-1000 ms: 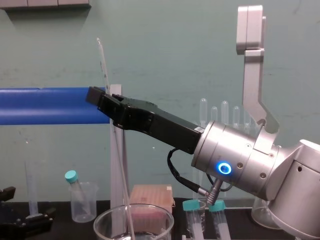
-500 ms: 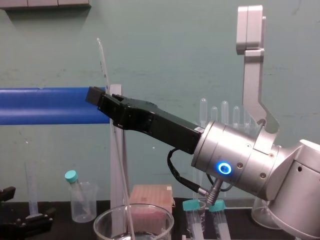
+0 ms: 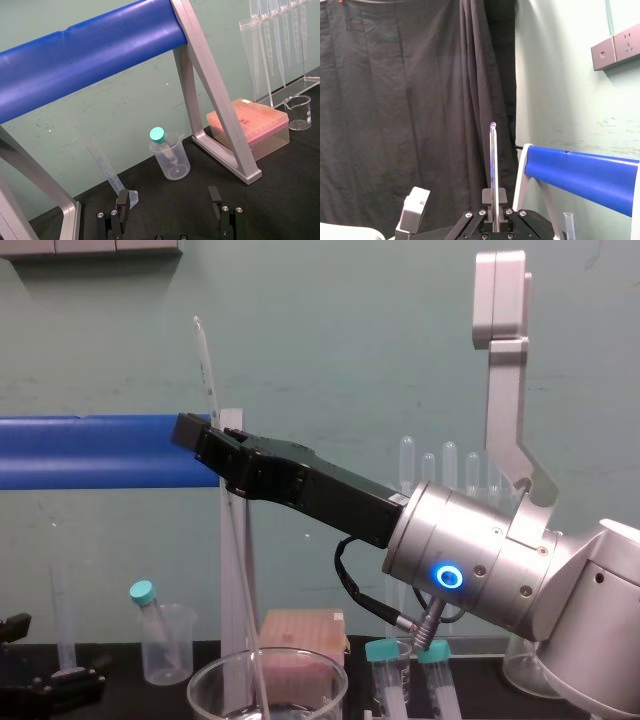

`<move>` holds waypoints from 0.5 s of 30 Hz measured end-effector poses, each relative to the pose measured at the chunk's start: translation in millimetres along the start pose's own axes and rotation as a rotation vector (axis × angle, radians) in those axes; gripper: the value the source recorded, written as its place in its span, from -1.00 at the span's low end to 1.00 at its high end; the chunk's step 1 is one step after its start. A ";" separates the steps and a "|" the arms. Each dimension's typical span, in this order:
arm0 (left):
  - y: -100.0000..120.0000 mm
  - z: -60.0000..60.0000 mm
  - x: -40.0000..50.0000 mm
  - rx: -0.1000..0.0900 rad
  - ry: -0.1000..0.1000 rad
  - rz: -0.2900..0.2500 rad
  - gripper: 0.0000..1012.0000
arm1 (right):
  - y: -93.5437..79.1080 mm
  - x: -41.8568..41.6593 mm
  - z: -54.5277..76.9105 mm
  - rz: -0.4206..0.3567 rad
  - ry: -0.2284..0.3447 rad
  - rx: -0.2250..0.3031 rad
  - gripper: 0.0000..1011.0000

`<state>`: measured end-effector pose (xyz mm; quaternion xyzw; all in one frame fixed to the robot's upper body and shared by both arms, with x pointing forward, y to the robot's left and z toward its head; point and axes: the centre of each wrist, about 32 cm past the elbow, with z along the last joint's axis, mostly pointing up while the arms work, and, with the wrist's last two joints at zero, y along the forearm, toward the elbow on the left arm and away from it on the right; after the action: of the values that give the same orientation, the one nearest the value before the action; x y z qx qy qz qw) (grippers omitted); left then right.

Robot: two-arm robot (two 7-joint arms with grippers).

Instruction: Hold the thermometer with one hand and immerse one end into the beaker, then reinsert it into the test tube rack.

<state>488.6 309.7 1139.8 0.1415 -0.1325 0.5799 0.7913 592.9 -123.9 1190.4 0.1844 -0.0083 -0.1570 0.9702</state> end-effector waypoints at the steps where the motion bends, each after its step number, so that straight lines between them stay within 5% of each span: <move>1: 0.0 0.0 0.0 0.000 0.000 0.000 0.99 | 0.0 0.0 0.0 0.000 0.000 0.000 -0.89; 15: 0.0 0.0 0.0 0.000 0.000 0.000 0.99 | 0.0 0.0 0.0 0.000 0.000 0.000 -0.89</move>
<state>488.6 309.7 1139.8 0.1415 -0.1325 0.5799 0.7913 592.9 -124.0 1190.4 0.1844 -0.0083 -0.1570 0.9702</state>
